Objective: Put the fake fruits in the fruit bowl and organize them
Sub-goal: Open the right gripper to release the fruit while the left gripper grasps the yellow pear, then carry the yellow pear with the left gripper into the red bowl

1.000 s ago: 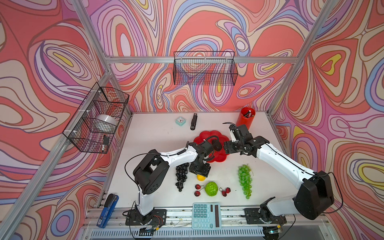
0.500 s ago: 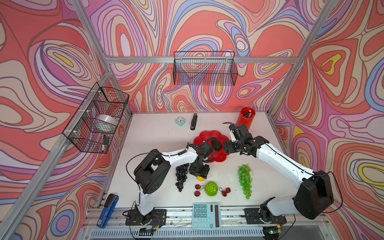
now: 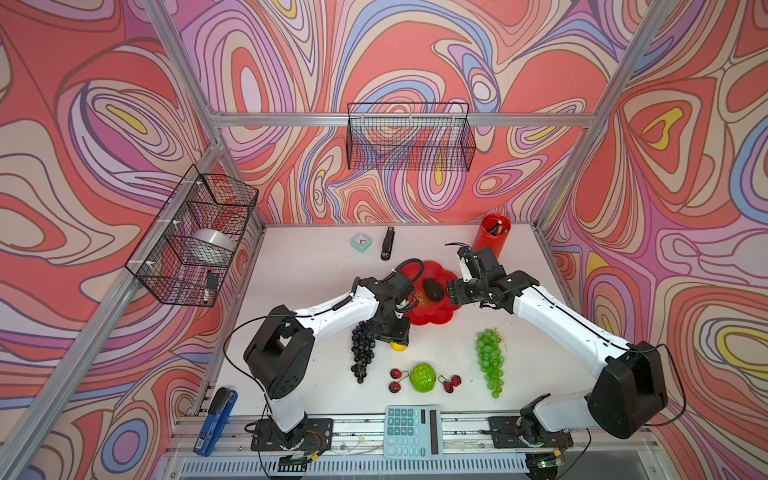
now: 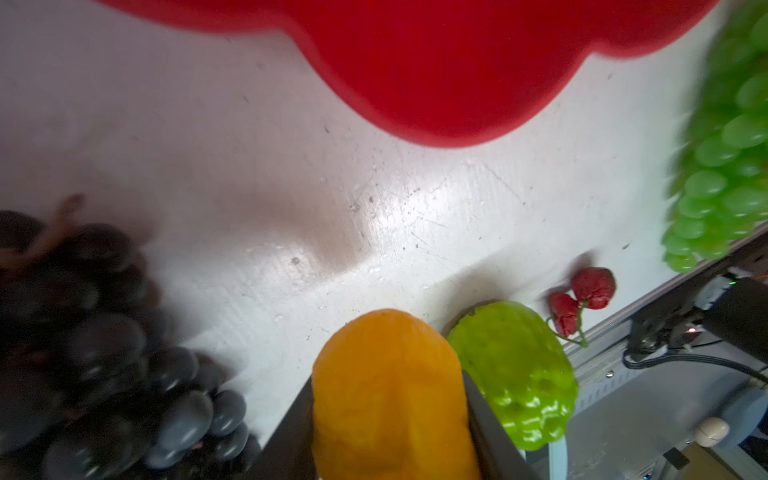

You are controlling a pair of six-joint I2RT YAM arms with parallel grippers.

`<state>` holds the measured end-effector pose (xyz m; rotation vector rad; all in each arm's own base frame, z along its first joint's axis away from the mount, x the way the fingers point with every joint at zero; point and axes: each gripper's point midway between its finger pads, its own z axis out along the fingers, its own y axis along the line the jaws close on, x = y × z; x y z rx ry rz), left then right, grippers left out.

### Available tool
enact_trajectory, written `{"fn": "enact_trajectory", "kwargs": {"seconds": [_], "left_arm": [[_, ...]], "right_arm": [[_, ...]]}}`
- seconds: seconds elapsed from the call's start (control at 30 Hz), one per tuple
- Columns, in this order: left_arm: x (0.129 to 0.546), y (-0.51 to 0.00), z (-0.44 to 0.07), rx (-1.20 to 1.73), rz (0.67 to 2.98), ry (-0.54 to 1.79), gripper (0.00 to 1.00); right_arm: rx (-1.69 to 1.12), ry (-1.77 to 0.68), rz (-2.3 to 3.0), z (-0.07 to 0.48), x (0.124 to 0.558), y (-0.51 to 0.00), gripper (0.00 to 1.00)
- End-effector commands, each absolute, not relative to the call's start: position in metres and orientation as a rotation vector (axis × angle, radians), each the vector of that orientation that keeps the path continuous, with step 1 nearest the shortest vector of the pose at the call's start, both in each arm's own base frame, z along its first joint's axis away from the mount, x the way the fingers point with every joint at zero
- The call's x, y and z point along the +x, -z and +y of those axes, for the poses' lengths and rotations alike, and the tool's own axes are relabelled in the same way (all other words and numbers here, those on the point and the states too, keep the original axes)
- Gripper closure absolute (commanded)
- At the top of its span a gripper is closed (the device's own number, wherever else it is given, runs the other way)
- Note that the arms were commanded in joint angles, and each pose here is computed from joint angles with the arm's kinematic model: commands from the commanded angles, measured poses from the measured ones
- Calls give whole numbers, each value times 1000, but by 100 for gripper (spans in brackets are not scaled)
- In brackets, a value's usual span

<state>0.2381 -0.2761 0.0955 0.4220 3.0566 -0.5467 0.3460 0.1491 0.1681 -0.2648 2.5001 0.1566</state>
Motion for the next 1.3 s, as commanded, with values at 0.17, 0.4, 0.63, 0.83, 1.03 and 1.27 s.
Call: {"fn": "enact_trajectory", "kwargs": {"seconds": [0.17, 0.4, 0.63, 0.83, 1.03, 1.27], "left_arm": [[313, -144, -286, 387, 2930, 599, 62], [389, -123, -310, 363, 2895, 547, 62], [436, -91, -325, 302, 2894, 523, 62], [443, -66, -332, 255, 2915, 546, 62], [444, -52, -337, 238, 2932, 574, 61], [444, -45, -340, 220, 2933, 592, 53]], "right_arm": [[-278, -189, 2468, 158, 354, -187, 21], [-277, -220, 2479, 159, 348, -192, 22], [-270, -203, 2476, 154, 343, -198, 21], [-257, -208, 2480, 151, 336, -197, 21], [-240, -214, 2480, 148, 331, -196, 22], [-237, -211, 2483, 147, 329, -195, 22]]}}
